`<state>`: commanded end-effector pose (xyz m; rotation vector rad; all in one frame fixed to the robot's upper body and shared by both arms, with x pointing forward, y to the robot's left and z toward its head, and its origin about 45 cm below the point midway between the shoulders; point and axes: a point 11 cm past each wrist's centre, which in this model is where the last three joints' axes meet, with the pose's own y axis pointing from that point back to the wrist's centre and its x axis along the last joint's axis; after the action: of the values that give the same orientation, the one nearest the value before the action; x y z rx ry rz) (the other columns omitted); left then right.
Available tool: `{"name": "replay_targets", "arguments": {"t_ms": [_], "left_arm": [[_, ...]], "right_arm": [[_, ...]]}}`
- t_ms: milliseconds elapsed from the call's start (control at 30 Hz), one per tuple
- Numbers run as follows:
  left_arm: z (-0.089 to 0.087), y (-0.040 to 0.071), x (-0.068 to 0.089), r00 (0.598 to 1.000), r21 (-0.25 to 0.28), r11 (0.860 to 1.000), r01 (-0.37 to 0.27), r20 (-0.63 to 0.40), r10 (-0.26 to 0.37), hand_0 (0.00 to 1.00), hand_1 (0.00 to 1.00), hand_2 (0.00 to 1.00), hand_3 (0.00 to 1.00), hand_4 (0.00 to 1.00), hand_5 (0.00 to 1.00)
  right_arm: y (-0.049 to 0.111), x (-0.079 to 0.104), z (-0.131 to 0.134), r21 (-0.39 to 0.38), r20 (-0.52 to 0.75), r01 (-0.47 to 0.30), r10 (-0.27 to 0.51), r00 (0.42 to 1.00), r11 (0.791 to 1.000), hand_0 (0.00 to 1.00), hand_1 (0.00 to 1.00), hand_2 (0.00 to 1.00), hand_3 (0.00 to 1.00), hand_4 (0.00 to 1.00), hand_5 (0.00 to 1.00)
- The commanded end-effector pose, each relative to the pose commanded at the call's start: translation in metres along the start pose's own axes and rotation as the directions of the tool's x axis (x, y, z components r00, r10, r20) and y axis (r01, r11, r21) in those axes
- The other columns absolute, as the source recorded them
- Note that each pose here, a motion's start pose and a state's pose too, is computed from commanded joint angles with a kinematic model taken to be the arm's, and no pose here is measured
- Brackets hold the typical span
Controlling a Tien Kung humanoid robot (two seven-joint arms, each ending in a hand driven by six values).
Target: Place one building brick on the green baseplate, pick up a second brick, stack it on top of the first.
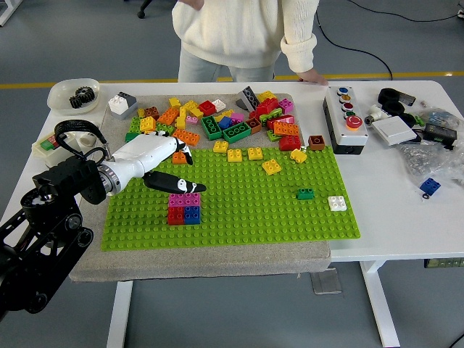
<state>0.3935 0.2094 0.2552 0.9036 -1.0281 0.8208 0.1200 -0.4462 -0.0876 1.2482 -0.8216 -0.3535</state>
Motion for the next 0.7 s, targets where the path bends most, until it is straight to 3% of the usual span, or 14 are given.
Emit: {"name": "replay_targets", "arguments": {"t_ms": [33,67,233,267,367,433,467,633,667,700], "left_arm": [[-0.003,0.0,0.004,1.0,0.009,1.0,-0.025,-0.007,0.025,0.914,0.72,0.749,0.596,0.987,0.748],[-0.004,0.0,0.006,0.999,0.013,0.999,-0.036,-0.009,0.037,0.84,0.663,0.707,0.598,0.998,0.696],[-0.014,0.002,0.025,0.987,0.04,0.987,-0.156,-0.03,0.157,0.84,0.663,0.707,0.598,0.998,0.696],[-0.016,0.003,0.028,0.983,0.045,0.983,-0.177,-0.034,0.179,0.761,0.63,0.677,0.568,0.998,0.541],[-0.022,0.007,0.036,0.971,0.058,0.971,-0.233,-0.043,0.235,0.761,0.63,0.677,0.568,0.998,0.541],[-0.027,0.01,0.039,0.965,0.073,0.965,-0.252,-0.053,0.256,0.761,0.63,0.677,0.568,0.998,0.541],[-0.029,0.012,0.04,0.963,0.079,0.963,-0.259,-0.056,0.264,0.727,0.615,0.605,0.544,0.998,0.44],[-0.038,0.02,0.041,0.957,0.099,0.956,-0.275,-0.062,0.282,0.727,0.615,0.605,0.544,0.998,0.44],[-0.039,0.021,0.04,0.957,0.099,0.956,-0.277,-0.064,0.284,0.707,0.608,0.558,0.517,0.998,0.285],[-0.04,0.022,0.04,0.956,0.099,0.955,-0.278,-0.064,0.285,0.707,0.608,0.558,0.517,0.998,0.285]], "right_arm": [[0.0,0.0,0.0,0.0,-0.001,-0.001,0.001,1.0,1.0,0.741,0.641,0.71,0.592,0.832,0.412],[0.0,0.0,0.0,0.0,-0.002,-0.001,0.001,1.0,1.0,0.741,0.641,0.71,0.591,0.832,0.413],[0.0,0.001,0.0,0.0,-0.002,-0.002,0.002,1.0,1.0,0.741,0.641,0.71,0.591,0.832,0.413],[0.0,0.0,0.0,-0.001,-0.001,-0.002,0.002,1.0,1.0,0.741,0.641,0.71,0.591,0.832,0.413],[0.0,-0.001,0.0,-0.002,0.001,0.0,0.0,1.0,1.0,0.741,0.641,0.71,0.591,0.832,0.413],[0.0,-0.002,0.0,-0.003,0.002,0.001,-0.001,1.0,1.0,0.741,0.641,0.71,0.591,0.832,0.413],[0.0,-0.002,0.0,-0.003,0.003,0.001,-0.001,1.0,1.0,0.741,0.641,0.709,0.591,0.832,0.413],[0.0,-0.001,0.001,-0.006,0.013,-0.002,0.002,1.0,1.0,0.741,0.641,0.709,0.591,0.832,0.413],[0.0,-0.002,0.0,-0.006,0.015,-0.001,0.001,1.0,1.0,0.741,0.641,0.709,0.591,0.832,0.413],[0.0,-0.002,0.0,-0.006,0.015,-0.001,0.001,1.0,1.0,0.741,0.641,0.709,0.591,0.832,0.413]]}}
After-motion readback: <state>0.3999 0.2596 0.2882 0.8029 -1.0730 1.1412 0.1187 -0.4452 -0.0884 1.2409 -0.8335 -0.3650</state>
